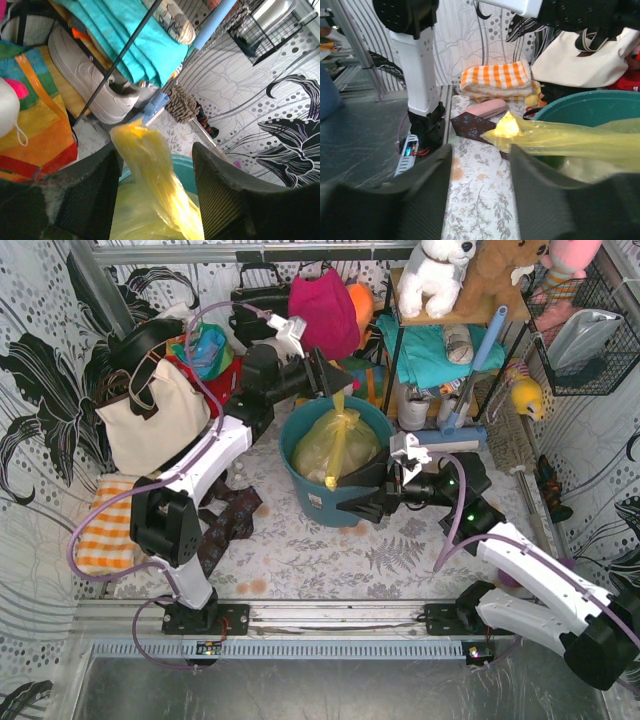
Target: Tie the trash bag
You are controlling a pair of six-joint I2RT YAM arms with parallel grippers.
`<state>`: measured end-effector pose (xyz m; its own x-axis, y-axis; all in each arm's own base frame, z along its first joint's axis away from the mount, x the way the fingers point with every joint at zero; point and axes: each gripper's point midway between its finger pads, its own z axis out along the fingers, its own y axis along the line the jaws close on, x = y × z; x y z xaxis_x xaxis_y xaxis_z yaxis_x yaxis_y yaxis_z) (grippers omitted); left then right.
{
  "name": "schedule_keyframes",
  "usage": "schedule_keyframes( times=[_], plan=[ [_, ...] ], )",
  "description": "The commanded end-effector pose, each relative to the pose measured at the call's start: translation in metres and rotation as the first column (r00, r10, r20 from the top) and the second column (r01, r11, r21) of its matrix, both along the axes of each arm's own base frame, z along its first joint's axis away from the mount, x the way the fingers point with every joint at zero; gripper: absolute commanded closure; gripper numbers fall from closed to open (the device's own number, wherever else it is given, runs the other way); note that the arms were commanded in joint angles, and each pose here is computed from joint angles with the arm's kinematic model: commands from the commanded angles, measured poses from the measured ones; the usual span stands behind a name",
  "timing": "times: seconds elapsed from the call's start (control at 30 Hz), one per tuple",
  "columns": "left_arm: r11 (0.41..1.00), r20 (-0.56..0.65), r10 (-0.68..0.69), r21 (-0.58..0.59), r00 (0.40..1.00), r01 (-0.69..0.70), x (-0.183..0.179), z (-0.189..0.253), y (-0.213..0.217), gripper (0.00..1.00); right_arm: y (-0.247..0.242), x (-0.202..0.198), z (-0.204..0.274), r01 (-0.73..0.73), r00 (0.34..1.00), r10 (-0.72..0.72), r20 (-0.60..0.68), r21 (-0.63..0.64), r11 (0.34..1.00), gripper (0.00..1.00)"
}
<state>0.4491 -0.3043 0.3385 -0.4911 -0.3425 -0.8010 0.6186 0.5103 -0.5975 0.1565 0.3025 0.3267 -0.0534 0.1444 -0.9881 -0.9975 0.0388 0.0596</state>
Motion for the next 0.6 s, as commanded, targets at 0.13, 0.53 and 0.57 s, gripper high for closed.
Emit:
schedule_keyframes(
  times=[0.13, 0.53, 0.57],
  plan=[
    [0.994, 0.218, 0.108, -0.033, 0.970, -0.103, -0.006, 0.093, 0.033, 0.25, -0.014, -0.014, 0.064, 0.009, 0.989, -0.012, 0.147, 0.019, 1.000, 0.29],
    [0.791, 0.406, 0.565, -0.020, 0.718, -0.612, -0.035, 0.121, 0.150, 0.02, -0.068, 0.116, 0.094, 0.709, 0.697, -0.703, 0.143, 0.011, 0.705, 0.03],
    [0.768, 0.408, 0.592, -0.021, 0.696, -0.641, -0.038, 0.114, 0.158, 0.02, -0.076, 0.128, 0.088, 0.763, 0.640, -0.755, 0.141, -0.005, 0.646, 0.03]
  ],
)
